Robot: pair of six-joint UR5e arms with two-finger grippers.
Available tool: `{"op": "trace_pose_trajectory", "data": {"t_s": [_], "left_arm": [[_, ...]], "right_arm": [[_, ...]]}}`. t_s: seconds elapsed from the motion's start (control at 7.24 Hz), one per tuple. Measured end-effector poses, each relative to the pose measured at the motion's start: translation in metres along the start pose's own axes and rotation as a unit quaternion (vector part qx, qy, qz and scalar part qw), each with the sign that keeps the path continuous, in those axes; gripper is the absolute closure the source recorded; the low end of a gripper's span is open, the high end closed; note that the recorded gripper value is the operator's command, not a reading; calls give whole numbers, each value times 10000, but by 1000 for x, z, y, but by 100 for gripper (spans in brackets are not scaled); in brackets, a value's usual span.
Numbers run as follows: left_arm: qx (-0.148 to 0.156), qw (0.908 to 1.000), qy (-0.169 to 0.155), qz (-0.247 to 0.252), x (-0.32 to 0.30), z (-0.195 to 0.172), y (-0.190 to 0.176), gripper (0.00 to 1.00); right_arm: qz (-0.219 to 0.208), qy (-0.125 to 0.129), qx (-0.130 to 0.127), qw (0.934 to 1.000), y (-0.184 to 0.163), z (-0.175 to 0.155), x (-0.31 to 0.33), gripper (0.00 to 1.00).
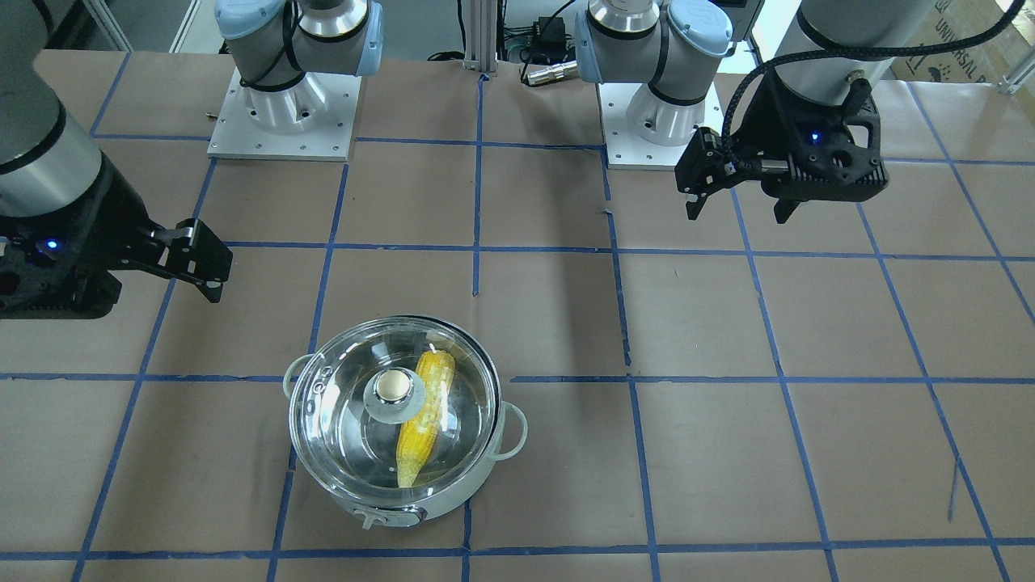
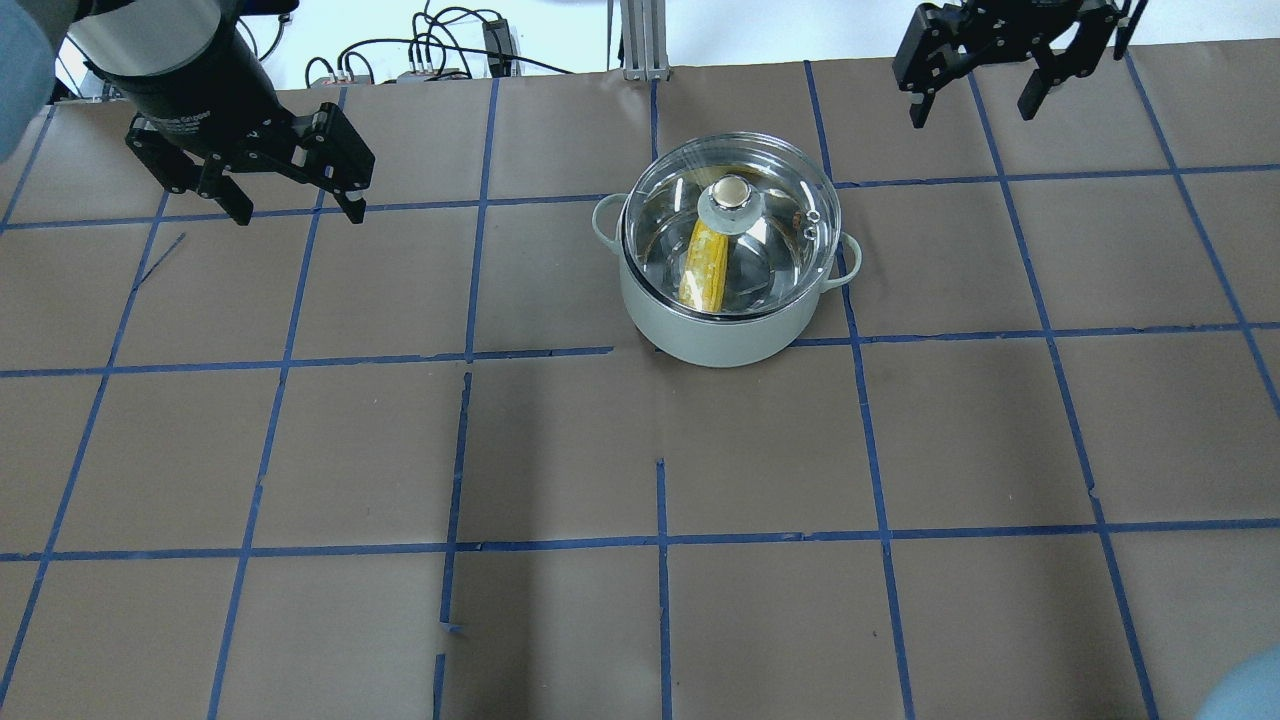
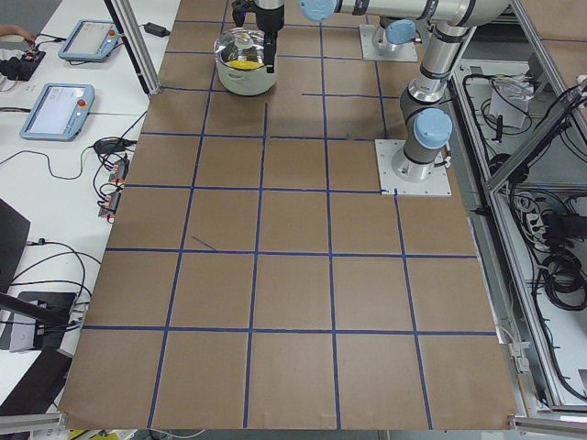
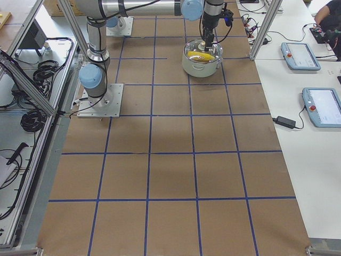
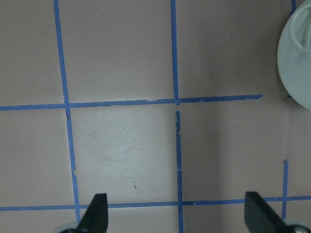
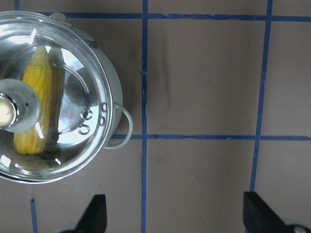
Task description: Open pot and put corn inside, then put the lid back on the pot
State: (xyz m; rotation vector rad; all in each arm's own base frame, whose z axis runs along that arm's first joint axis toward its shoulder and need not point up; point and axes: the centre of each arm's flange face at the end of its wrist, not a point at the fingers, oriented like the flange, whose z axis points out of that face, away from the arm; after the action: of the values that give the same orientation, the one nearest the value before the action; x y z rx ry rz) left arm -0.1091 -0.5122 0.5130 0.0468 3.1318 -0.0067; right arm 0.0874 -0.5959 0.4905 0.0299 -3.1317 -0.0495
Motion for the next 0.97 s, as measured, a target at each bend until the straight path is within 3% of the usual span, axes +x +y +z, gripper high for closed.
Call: {"op": "trace_pose_trajectory", "data": {"t_s": [0.55,0.97], "left_arm": [[0,10000,46,-67,-1,-2,1,0],[-119,9998,5,-126,-2,-4,5,0]], "right_arm": [[68,-37,-89,9999,37,21,3,0],[113,-25,127,9999,48,24,-3,0]]}}
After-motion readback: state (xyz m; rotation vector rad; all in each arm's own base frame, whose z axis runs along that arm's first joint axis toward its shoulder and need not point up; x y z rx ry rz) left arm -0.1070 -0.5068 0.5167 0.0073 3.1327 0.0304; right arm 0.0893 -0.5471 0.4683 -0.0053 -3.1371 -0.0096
